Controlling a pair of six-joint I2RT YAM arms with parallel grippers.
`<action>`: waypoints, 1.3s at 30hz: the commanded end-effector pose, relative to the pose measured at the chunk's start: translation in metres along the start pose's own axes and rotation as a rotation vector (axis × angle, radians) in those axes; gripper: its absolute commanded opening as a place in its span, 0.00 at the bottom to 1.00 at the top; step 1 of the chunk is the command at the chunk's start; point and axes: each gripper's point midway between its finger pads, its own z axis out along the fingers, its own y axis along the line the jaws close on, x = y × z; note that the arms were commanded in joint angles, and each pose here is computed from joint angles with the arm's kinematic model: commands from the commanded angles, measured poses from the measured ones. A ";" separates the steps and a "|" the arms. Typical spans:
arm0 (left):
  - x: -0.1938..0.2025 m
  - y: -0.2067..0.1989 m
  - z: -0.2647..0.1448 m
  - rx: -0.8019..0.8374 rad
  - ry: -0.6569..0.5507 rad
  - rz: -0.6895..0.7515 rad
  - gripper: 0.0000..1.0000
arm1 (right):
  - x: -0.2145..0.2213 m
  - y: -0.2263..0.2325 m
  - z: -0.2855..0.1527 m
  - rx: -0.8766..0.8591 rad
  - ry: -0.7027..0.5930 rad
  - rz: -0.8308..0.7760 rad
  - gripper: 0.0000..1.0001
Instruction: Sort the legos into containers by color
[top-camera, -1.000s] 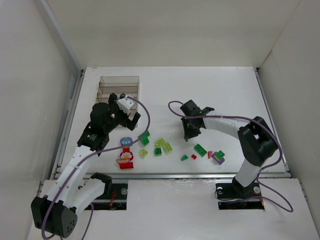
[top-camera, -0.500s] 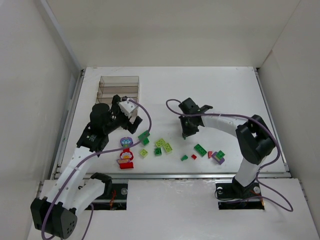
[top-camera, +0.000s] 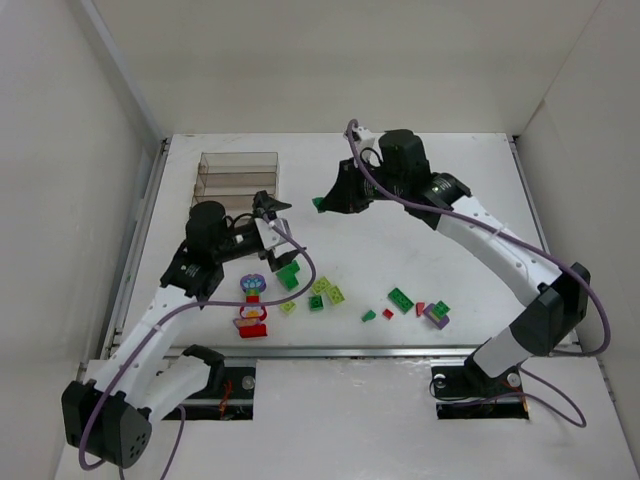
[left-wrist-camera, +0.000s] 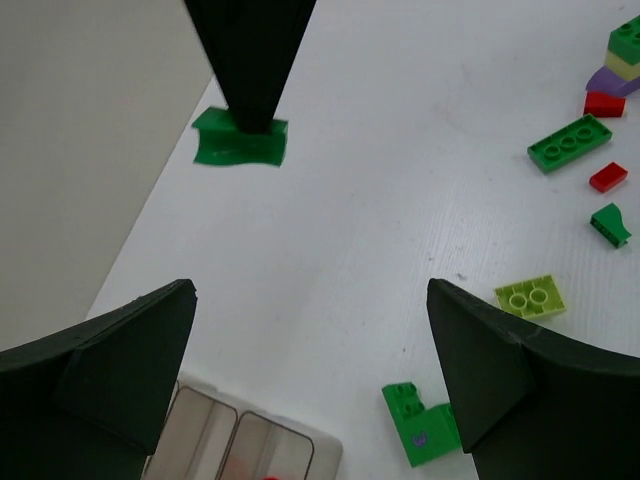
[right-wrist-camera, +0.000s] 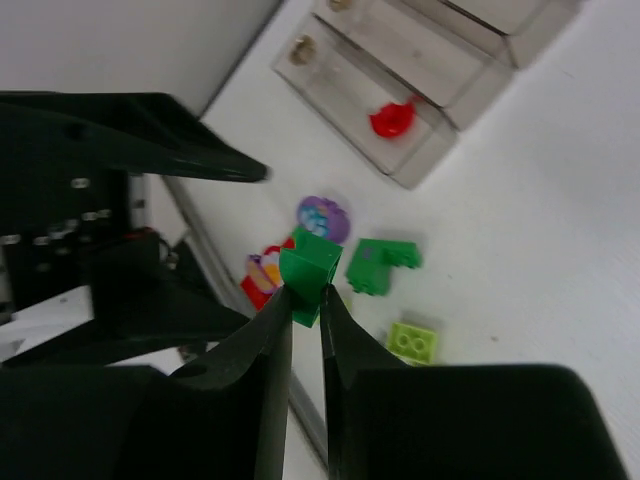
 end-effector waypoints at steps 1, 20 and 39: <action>-0.049 0.009 0.011 0.035 -0.159 0.156 1.00 | -0.007 0.044 -0.001 -0.203 -0.007 -0.019 0.00; -0.060 0.014 0.031 -0.008 -0.139 0.172 0.36 | 0.006 0.058 0.007 -0.247 0.013 -0.011 0.00; 0.019 0.025 -0.016 -0.223 0.229 0.026 0.58 | 0.016 0.007 0.015 0.026 0.005 0.047 0.51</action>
